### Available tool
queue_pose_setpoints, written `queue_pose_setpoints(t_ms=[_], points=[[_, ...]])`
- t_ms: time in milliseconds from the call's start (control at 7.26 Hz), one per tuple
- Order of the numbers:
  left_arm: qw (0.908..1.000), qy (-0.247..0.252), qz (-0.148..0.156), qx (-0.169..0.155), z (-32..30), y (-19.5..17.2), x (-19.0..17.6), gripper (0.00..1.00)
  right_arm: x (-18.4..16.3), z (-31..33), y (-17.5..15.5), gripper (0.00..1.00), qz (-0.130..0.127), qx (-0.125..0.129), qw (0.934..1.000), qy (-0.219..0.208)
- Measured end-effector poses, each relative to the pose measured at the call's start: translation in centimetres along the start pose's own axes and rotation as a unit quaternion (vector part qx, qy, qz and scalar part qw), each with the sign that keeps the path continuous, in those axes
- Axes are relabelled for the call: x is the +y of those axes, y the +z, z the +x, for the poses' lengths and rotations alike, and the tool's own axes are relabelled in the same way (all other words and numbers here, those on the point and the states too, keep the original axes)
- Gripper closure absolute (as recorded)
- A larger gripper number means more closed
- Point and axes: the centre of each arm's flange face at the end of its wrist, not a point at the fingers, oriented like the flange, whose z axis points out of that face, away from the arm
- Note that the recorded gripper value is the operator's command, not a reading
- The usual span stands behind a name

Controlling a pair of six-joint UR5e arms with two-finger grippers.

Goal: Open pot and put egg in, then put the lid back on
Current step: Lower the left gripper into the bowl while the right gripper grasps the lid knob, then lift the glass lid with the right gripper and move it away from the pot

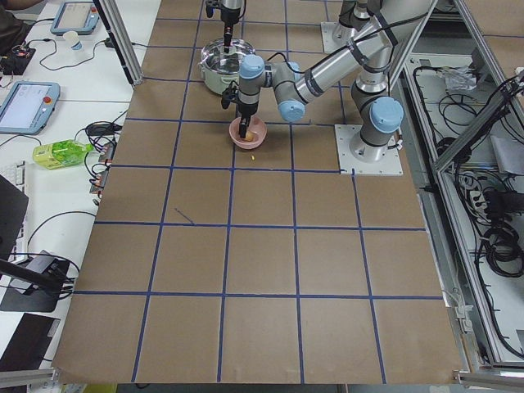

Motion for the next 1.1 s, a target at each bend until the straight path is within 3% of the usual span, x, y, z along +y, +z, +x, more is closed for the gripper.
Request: queue_pose_setpoints(t_ms=[276,1102], points=[[0.9998,0.019,-0.004,0.002,-0.3,0.5,0.6,0.04,0.1,-0.1,0.1,0.88,-0.002,0.0,1.0,-0.001],[0.996,0.088,-0.014,0.01,-1.2,1.3,1.5,0.04,0.6,-0.5,-0.2,0.96,-0.002,0.013,0.9997,-0.018]])
